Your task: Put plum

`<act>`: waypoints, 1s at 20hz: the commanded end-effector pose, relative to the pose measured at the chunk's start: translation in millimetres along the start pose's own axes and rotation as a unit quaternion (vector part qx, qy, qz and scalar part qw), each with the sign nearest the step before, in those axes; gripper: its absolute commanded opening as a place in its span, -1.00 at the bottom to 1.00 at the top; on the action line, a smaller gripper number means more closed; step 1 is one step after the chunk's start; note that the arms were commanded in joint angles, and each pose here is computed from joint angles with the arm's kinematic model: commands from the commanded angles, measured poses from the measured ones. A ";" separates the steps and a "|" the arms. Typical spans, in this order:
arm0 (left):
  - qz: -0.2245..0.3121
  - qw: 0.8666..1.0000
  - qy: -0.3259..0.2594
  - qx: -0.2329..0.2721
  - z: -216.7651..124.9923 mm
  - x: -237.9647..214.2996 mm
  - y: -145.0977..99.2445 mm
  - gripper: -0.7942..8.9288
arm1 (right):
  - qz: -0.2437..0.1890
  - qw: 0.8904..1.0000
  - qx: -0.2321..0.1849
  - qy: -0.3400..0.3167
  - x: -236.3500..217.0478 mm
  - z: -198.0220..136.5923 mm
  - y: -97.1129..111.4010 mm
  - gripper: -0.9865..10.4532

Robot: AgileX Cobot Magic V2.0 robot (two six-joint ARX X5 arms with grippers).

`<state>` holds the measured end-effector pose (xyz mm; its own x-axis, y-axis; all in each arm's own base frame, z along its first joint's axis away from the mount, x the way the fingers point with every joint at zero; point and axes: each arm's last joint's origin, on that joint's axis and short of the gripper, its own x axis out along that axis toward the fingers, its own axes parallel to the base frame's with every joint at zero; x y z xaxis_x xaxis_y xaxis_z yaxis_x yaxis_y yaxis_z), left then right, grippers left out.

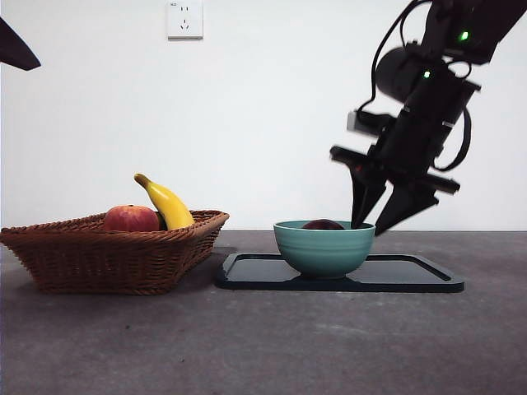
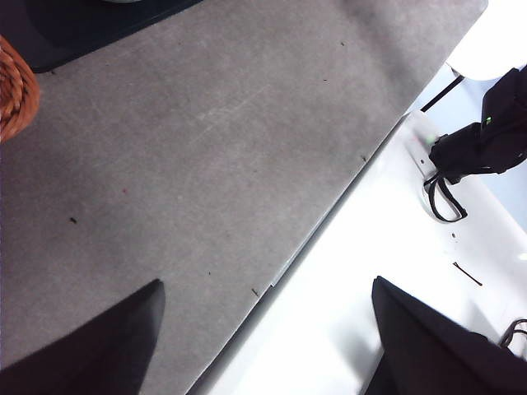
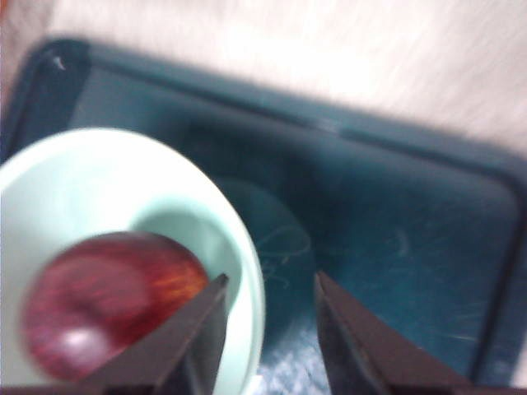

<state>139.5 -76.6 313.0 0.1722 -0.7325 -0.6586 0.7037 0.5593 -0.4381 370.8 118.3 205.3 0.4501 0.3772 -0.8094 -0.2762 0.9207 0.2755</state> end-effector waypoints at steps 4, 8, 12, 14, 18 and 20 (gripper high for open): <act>-0.004 1.000 -0.004 0.013 3.1 -0.8 -1.3 -0.01 | 0.011 0.998 -0.021 -0.065 -70.5 12.4 18.9 -0.53; -0.004 1.000 -0.004 0.013 3.2 -0.8 -1.3 -0.01 | 0.045 0.992 -0.052 -0.104 -149.2 -1.7 37.6 -0.53; -0.004 1.000 -0.006 0.015 3.7 -0.8 -1.3 -0.01 | 0.043 0.988 -0.085 -0.122 -212.0 -31.2 48.2 -0.53; -0.004 1.000 -0.006 0.017 3.8 -0.8 -1.3 -0.01 | 0.043 0.988 -0.088 -0.121 -233.2 -48.7 50.6 -0.53; -0.004 1.000 -0.006 0.016 3.7 -0.8 -1.3 -0.01 | 0.050 0.985 -0.094 -0.139 -253.5 -85.9 50.0 -0.53; -0.004 1.000 -0.006 0.016 3.7 -0.8 -1.3 -0.01 | 0.067 0.984 -0.096 -0.136 -253.3 -106.1 47.9 -0.53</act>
<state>139.8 -76.8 313.3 0.1754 -0.7339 -0.6562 0.7061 0.5583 -0.4356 150.9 54.8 366.3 0.6027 0.5285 -0.5979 -0.4818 0.8382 0.2553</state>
